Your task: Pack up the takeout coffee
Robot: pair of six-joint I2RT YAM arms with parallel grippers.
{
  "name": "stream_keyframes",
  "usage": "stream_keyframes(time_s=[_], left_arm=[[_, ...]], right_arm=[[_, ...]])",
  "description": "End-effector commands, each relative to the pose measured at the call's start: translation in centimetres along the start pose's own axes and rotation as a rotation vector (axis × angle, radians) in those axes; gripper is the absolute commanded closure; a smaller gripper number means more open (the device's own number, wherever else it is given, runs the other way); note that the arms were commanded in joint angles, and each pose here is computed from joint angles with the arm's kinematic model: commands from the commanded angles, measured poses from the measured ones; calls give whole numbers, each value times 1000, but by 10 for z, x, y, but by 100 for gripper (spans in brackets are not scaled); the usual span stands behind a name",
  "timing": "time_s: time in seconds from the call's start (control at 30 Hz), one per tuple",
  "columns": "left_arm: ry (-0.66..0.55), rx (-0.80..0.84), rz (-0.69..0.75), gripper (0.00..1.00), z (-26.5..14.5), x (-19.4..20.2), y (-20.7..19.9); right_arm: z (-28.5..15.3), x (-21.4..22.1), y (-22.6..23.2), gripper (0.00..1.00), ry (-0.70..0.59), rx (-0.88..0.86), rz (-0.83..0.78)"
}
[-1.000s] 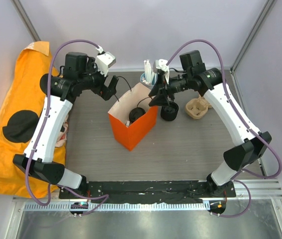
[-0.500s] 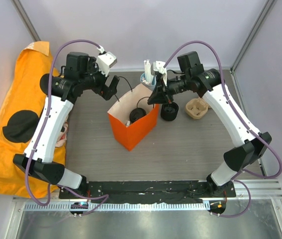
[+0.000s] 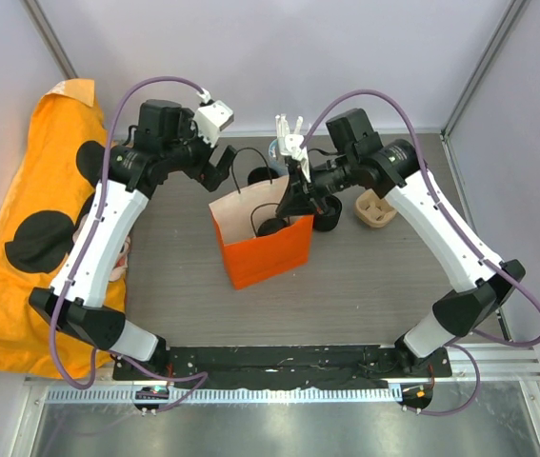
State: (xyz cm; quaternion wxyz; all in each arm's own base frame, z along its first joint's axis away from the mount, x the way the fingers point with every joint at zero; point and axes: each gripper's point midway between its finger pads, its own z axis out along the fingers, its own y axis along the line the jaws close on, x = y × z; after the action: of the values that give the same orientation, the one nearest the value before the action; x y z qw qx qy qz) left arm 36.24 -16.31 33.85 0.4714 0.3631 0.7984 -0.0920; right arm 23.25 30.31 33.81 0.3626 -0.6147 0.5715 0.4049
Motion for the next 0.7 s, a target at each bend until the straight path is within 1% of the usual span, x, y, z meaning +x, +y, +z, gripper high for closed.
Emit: stream_keyframes(time_s=[0.0,0.37,0.67], left_arm=[[-56,-31,40,1,-1,-20,5],[-53,-21,49,1,2,-21,0],[-53,-17,55,1,2,-20,-3]], right_arm=[[-8,-16,20,91,-11,11,-66],[15,-23,40,95,3,-28,-53],[24,-31,40,95,3,-29,-51]])
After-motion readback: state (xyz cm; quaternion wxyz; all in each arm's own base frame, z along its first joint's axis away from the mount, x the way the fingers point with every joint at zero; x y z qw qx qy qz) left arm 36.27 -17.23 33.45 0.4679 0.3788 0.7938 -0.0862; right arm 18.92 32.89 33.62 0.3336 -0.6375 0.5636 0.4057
